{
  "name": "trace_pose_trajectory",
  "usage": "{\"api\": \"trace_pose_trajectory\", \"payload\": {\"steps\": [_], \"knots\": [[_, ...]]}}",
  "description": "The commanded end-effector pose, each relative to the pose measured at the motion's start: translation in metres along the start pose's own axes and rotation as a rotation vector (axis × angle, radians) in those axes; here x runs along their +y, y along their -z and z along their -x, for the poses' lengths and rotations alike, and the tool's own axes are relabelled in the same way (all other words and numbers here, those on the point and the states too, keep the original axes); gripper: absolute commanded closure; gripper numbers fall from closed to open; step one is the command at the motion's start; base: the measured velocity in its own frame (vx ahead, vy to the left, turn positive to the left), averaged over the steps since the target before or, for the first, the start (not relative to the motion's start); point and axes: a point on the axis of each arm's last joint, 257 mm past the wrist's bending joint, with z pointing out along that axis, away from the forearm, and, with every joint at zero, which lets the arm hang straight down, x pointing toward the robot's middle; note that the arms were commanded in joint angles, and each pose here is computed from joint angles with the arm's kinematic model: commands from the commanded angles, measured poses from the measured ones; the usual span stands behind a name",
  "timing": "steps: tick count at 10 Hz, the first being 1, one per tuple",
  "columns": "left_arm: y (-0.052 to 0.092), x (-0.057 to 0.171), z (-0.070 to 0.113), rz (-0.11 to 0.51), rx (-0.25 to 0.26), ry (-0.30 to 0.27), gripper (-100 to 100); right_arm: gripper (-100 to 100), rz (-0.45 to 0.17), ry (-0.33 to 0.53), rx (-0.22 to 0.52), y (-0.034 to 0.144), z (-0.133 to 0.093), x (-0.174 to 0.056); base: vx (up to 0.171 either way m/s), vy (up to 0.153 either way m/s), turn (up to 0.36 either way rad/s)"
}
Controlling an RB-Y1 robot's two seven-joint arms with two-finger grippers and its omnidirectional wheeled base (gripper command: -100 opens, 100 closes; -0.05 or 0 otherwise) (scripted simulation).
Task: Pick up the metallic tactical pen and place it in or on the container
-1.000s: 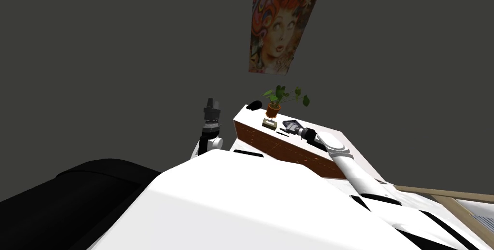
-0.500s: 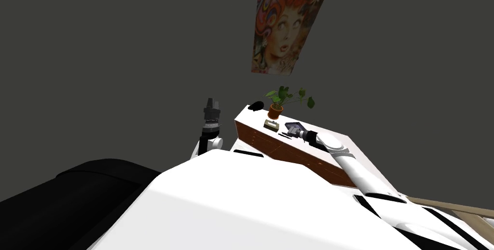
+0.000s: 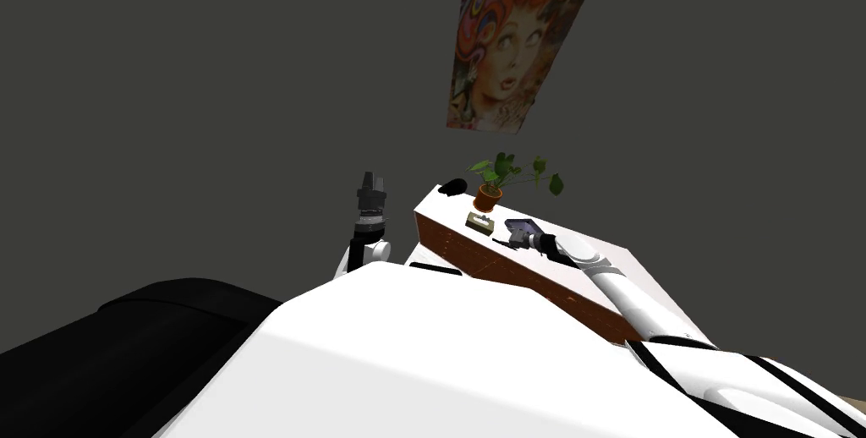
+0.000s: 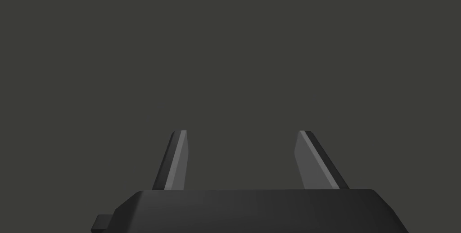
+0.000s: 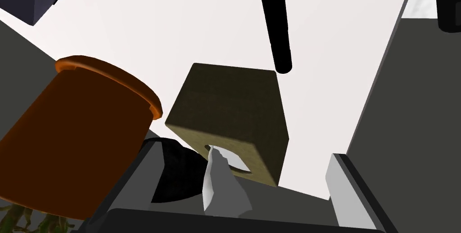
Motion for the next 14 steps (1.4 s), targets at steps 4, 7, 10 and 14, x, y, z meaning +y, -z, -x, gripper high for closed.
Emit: {"api": "trace_pose_trajectory", "payload": {"steps": [4, 7, 10, 14], "knots": [[0.000, 0.000, 0.000, 0.000, 0.000, 0.000, 0, -100, 0.085, 0.043, 0.217, 0.012, -0.080, 0.020, 0.039, 0.002, 0.108], [0.000, 0.000, 0.000, 0.000, 0.000, 0.000, 0, -100, 0.130, 0.060, 0.314, 0.022, -0.115, 0.031, 0.033, 0.000, 0.085], [0.000, 0.000, 0.000, 0.000, 0.000, 0.000, 0, -100, 0.185, 0.075, 0.413, 0.036, -0.152, 0.045, 0.036, -0.005, 0.098], [0.000, 0.000, 0.000, 0.000, 0.000, 0.000, 0, -100, 0.217, 0.077, 0.438, 0.043, -0.174, 0.056, 0.015, 0.004, 0.045]]}}
